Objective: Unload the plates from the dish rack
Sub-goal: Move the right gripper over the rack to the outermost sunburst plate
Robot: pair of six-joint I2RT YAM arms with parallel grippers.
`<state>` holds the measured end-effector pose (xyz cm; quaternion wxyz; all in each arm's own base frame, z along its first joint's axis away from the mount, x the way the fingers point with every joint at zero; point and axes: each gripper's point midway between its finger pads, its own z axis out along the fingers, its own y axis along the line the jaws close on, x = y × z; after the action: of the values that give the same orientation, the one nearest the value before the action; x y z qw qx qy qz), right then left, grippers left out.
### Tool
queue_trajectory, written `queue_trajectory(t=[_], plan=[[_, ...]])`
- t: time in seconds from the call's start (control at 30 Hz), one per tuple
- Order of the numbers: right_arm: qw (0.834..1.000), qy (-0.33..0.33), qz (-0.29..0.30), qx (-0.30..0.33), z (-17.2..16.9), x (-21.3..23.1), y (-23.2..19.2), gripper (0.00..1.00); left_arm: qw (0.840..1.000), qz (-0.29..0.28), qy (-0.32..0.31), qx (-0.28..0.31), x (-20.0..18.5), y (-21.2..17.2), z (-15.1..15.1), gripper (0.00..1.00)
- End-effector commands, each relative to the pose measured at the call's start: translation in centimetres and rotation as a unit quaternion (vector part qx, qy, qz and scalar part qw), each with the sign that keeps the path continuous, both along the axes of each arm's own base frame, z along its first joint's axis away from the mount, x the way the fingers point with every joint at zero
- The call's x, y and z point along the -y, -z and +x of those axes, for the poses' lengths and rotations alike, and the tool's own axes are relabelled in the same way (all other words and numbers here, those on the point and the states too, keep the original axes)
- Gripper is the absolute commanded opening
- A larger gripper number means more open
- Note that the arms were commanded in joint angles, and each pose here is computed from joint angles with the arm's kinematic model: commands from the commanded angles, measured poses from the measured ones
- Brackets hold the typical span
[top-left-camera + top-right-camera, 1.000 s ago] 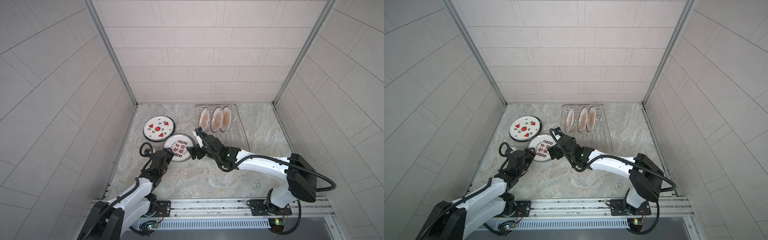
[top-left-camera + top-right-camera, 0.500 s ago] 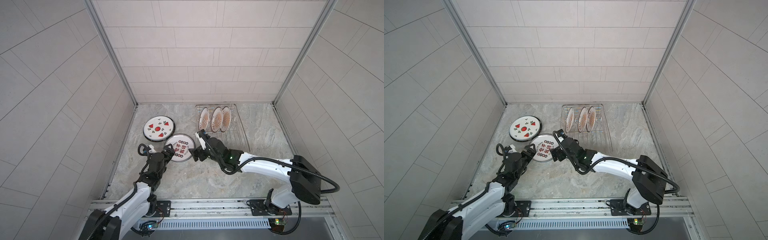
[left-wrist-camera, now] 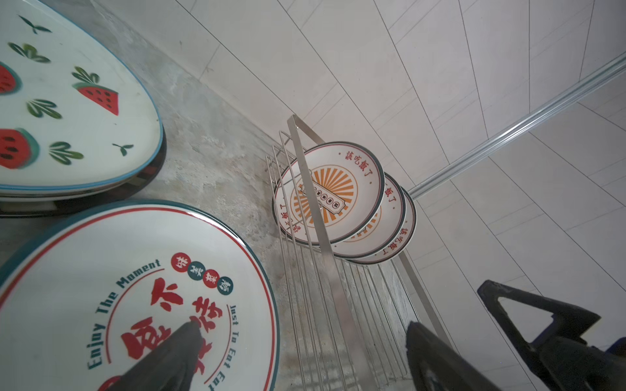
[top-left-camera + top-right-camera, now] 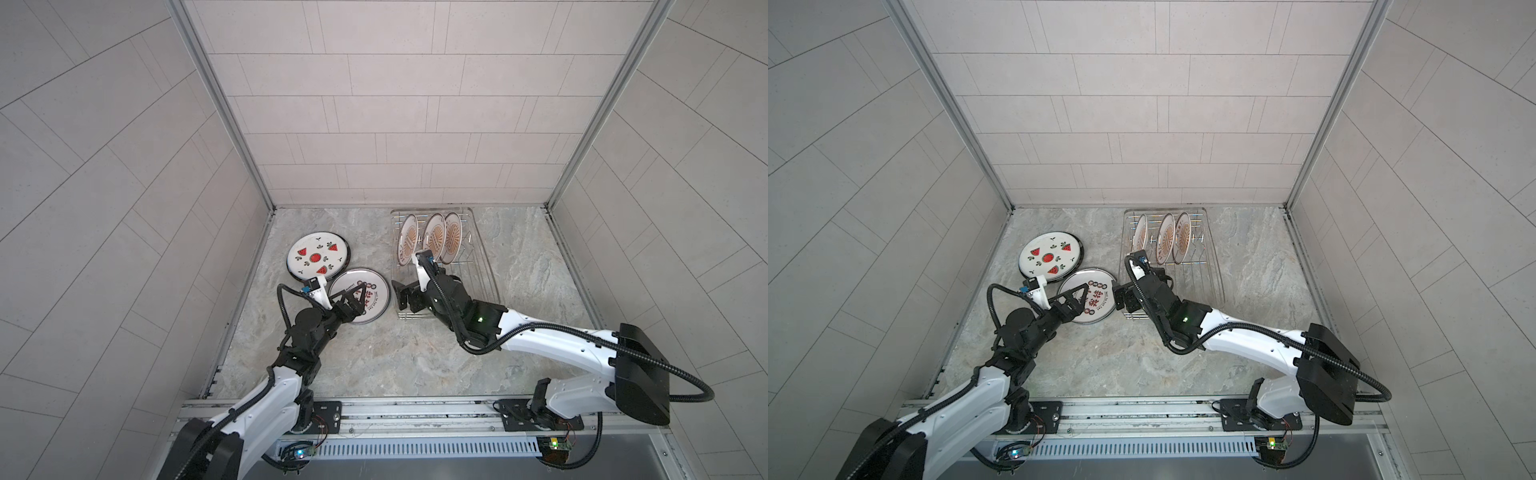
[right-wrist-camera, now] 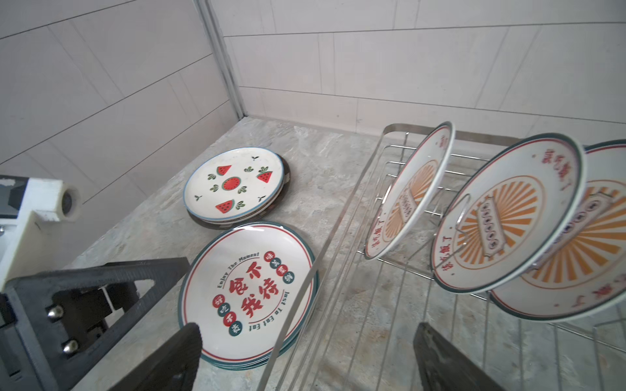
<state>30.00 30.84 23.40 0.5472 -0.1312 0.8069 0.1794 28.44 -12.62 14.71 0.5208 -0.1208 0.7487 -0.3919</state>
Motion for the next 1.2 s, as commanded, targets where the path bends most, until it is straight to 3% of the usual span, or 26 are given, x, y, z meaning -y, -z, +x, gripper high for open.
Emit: queue_trajectory(t=[0.0,0.17,0.23,0.33,0.57,0.8,0.9,1.17], plan=[[0.996,0.083,-0.019,0.032,0.9,3.3,-0.8,1.00,0.998,-0.008,0.051,0.043,2.0,-2.0,0.2,1.00],[0.988,0.128,-0.077,0.035,2.2,4.9,-1.3,1.00,0.997,-0.044,0.059,0.022,2.7,-1.0,0.9,1.00],[0.984,0.141,-0.106,0.021,3.3,5.0,-1.5,1.00,0.993,-0.069,0.099,0.016,4.1,-1.3,0.8,1.00],[0.982,0.156,-0.103,0.025,5.0,5.1,-1.5,1.00,0.984,-0.078,0.153,0.040,5.8,-2.3,0.4,1.00],[0.979,0.176,-0.102,-0.011,8.8,5.1,-0.8,1.00,0.993,-0.065,0.098,0.032,4.3,-1.2,1.5,1.00],[0.978,0.179,-0.099,-0.030,11.2,4.9,-0.7,0.94,0.999,-0.015,0.046,0.003,2.5,-0.1,1.9,1.00],[0.975,0.187,-0.110,-0.047,12.4,5.2,-0.4,0.87,1.000,0.014,0.022,-0.007,1.5,0.2,1.8,1.00],[0.967,0.198,-0.142,-0.076,14.9,4.9,1.4,0.68,0.999,0.025,-0.015,0.017,-0.4,-1.0,0.5,1.00]])
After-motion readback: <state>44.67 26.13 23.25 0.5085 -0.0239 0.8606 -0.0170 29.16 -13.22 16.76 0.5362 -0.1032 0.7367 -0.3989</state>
